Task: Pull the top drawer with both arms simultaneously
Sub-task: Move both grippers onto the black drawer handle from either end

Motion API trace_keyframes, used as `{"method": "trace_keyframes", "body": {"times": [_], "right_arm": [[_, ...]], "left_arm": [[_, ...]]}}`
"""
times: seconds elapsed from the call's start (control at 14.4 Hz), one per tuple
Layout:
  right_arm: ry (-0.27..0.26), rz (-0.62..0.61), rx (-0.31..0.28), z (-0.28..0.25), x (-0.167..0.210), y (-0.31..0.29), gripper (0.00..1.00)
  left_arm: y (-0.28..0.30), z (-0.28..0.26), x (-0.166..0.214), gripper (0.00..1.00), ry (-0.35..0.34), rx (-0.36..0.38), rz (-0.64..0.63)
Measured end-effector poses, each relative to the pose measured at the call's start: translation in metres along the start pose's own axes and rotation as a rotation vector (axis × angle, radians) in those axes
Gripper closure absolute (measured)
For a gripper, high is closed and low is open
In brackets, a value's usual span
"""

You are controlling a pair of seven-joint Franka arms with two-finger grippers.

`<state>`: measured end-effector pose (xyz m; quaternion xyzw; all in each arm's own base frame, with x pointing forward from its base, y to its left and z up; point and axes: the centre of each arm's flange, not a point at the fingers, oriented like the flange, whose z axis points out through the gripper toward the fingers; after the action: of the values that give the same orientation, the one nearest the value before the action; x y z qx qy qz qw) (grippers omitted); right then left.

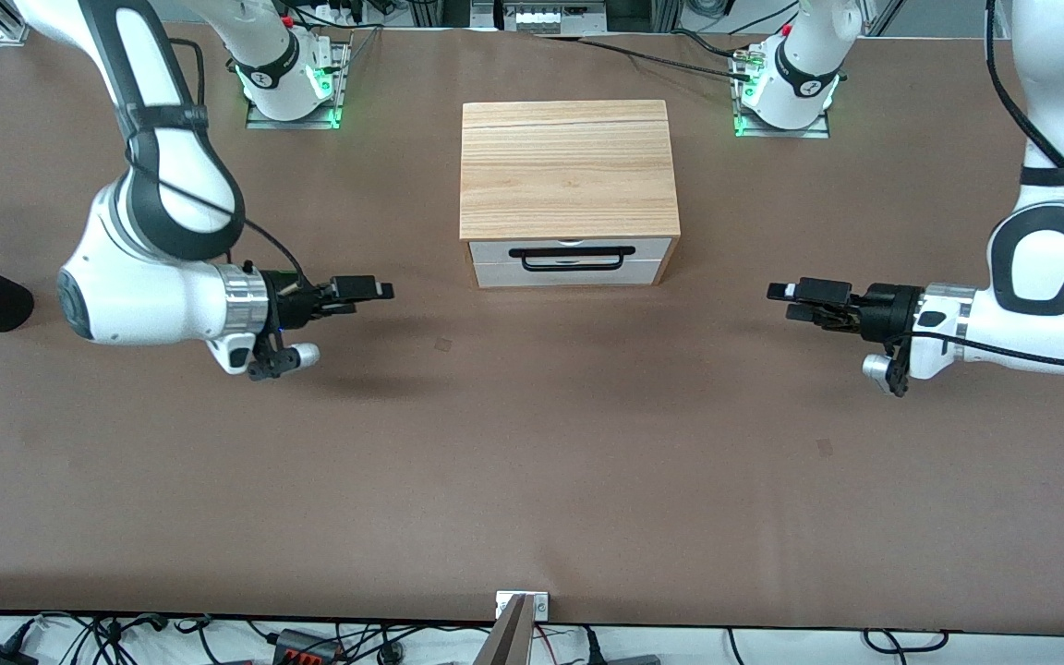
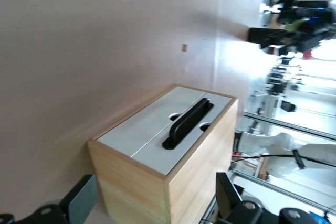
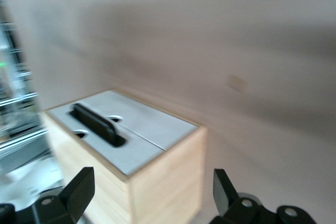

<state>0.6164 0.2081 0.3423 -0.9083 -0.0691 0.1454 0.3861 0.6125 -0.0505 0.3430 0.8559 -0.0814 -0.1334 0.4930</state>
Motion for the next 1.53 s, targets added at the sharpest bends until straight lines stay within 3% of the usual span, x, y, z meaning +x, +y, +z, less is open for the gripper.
{"method": "trace_keyframes", "body": {"times": [0.14,0.35,0.56,0.83,1.04,1.25,1.32,1.46,1.53], "right_arm": [[0.002,-0.059,0.155,0.034,0.013,0.02,0.0],[0.033,-0.137,0.35,0.084,0.021,0.024,0.0],[0.087,-0.22,0.5,0.132,0.019,0.022,0.0],[0.113,-0.271,0.682,0.209,0.002,0.048,0.0],[0.085,-0.27,0.759,0.26,-0.013,0.045,0.0],[0.07,-0.27,0.79,0.284,-0.023,0.019,0.0],[0.07,-0.272,0.789,0.286,-0.023,0.015,0.05],[0.076,-0.272,0.788,0.284,-0.022,0.015,0.3],[0.079,-0.271,0.787,0.282,-0.021,0.017,0.36]], "left_arm": [[-0.031,0.031,-0.009,0.0,0.035,-0.145,0.03],[-0.072,0.067,-0.025,0.0,0.083,-0.277,0.035],[-0.092,0.092,-0.039,0.0,0.178,-0.367,0.093],[-0.101,0.142,-0.057,0.0,0.278,-0.488,0.059],[-0.095,0.194,-0.068,0.0,0.345,-0.534,0.064],[-0.098,0.215,-0.075,0.0,0.401,-0.56,0.078],[-0.1,0.226,-0.078,0.0,0.439,-0.577,0.091],[-0.102,0.26,-0.088,0.03,0.484,-0.612,0.104],[-0.104,0.272,-0.091,0.03,0.493,-0.621,0.099]]}}
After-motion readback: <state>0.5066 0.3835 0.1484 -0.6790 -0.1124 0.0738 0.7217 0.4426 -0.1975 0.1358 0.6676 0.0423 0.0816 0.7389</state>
